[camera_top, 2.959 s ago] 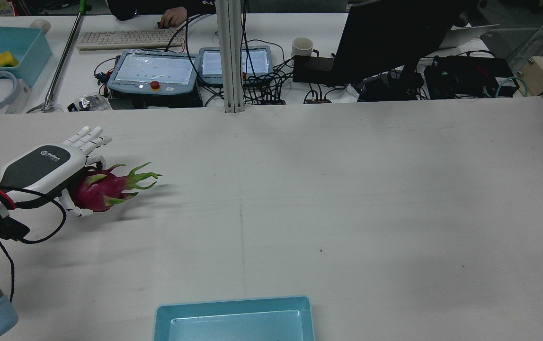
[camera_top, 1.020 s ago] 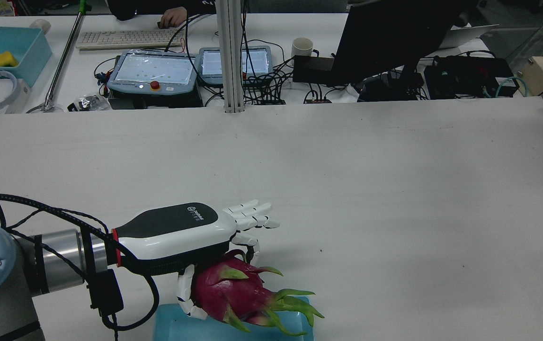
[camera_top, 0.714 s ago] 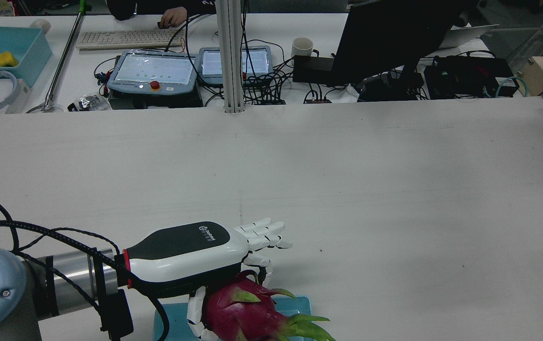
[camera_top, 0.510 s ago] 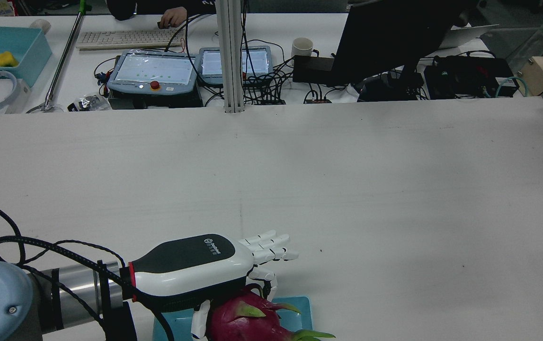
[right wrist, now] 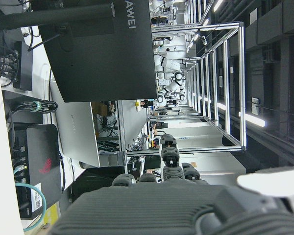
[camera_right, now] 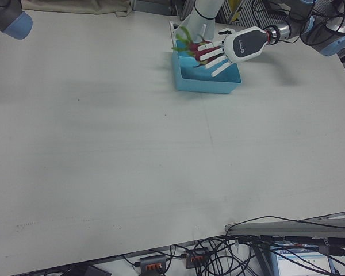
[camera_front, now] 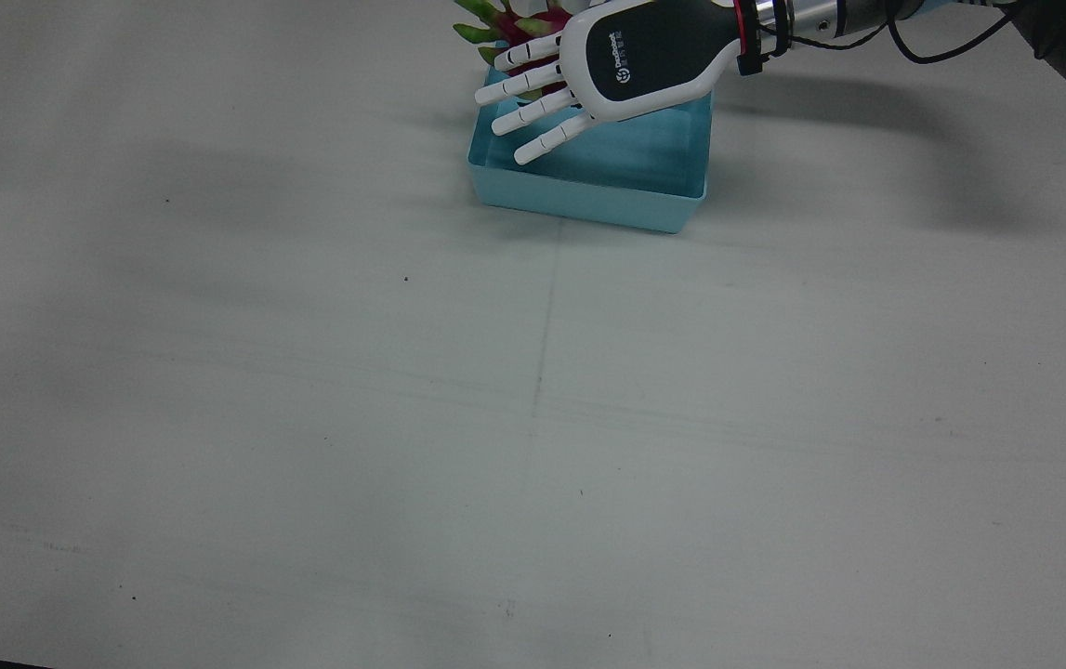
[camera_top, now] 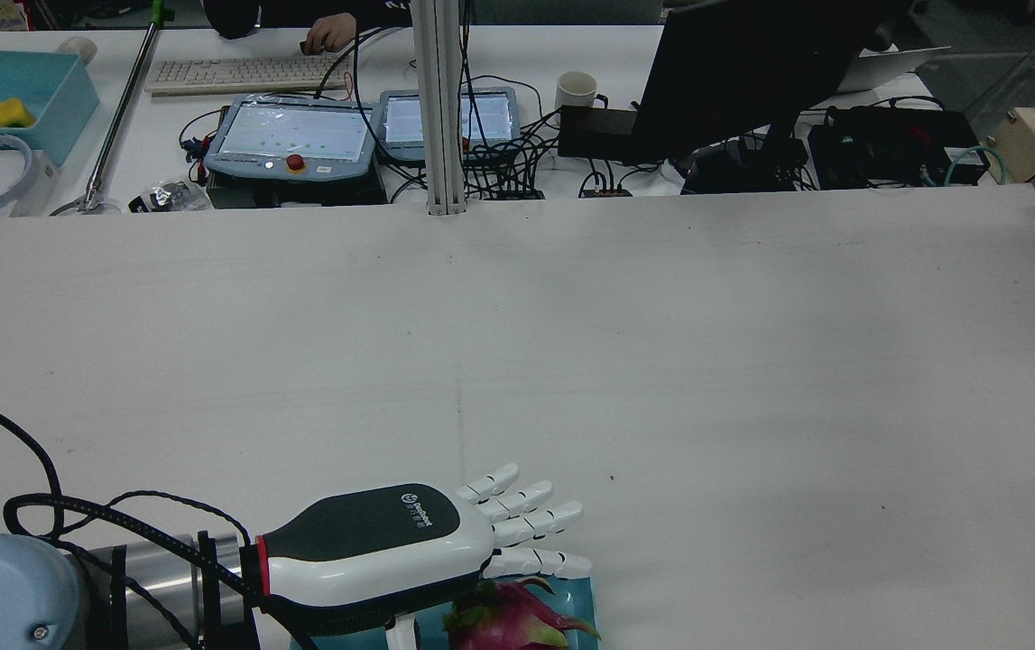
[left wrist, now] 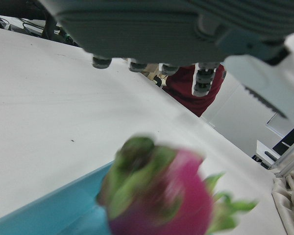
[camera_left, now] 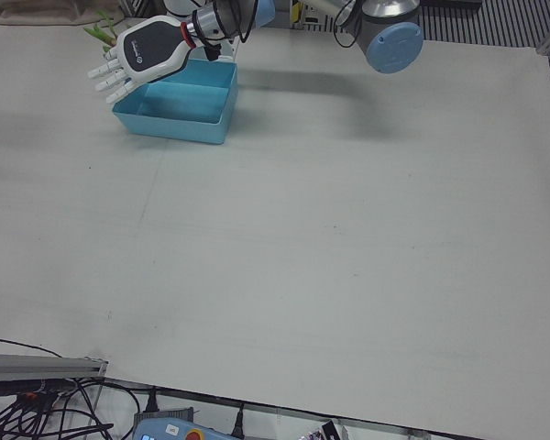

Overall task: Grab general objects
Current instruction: 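Lower the dragon fruit into the blue tray and open the left hand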

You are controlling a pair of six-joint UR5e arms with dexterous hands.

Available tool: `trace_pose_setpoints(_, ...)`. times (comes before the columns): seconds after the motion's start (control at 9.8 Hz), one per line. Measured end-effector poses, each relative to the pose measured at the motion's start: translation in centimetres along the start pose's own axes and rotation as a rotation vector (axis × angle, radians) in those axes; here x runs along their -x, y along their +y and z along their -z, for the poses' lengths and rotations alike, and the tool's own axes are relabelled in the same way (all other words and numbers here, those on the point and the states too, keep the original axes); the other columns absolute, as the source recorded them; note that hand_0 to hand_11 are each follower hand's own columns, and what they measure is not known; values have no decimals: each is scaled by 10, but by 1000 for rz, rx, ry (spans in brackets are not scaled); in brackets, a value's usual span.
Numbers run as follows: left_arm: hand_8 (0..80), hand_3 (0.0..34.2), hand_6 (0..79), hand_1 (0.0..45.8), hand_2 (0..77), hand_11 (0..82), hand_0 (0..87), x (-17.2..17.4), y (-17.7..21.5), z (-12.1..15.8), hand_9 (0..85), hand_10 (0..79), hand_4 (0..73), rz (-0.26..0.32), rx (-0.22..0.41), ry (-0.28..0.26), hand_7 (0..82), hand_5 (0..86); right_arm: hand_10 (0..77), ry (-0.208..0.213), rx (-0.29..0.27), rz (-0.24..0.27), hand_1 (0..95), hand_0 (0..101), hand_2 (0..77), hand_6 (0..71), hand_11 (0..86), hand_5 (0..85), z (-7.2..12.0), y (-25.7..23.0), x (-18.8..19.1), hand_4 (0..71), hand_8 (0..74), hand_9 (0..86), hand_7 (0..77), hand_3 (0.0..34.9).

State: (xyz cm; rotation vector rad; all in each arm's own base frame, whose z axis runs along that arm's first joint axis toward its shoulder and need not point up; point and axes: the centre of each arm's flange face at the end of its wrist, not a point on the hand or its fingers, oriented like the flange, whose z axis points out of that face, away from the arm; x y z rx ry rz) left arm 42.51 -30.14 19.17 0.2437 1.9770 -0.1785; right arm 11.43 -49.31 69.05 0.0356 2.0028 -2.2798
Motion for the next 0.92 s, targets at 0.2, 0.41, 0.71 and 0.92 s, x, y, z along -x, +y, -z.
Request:
trace_pose_setpoints(0.2, 11, 213, 5, 0, 131, 11, 443, 2, 1, 0, 11, 5, 5, -7, 1, -4, 22, 27, 0, 0, 0, 0, 54, 0, 16, 0, 5, 5, 0, 0, 0, 0, 0, 5, 0, 0)
trace_pose_setpoints(0.41, 11, 278, 5, 0, 16, 11, 468, 3, -2, -2, 11, 5, 5, -10, -4, -7, 16, 27, 0, 0, 0, 0, 54, 0, 16, 0, 5, 5, 0, 0, 0, 0, 0, 5, 0, 0)
trace_pose_setpoints(0.71, 11, 302, 5, 0, 16, 11, 470, -2, -21, -26, 11, 5, 0, -10, -62, -38, 38, 27, 0, 0, 0, 1, 54, 0, 16, 0, 5, 5, 0, 0, 0, 0, 0, 5, 0, 0)
trace_pose_setpoints(0.92, 11, 311, 5, 0, 11, 11, 470, -9, -56, -35, 11, 5, 0, -26, -136, -61, 44, 27, 0, 0, 0, 1, 54, 0, 16, 0, 5, 5, 0, 0, 0, 0, 0, 5, 0, 0)
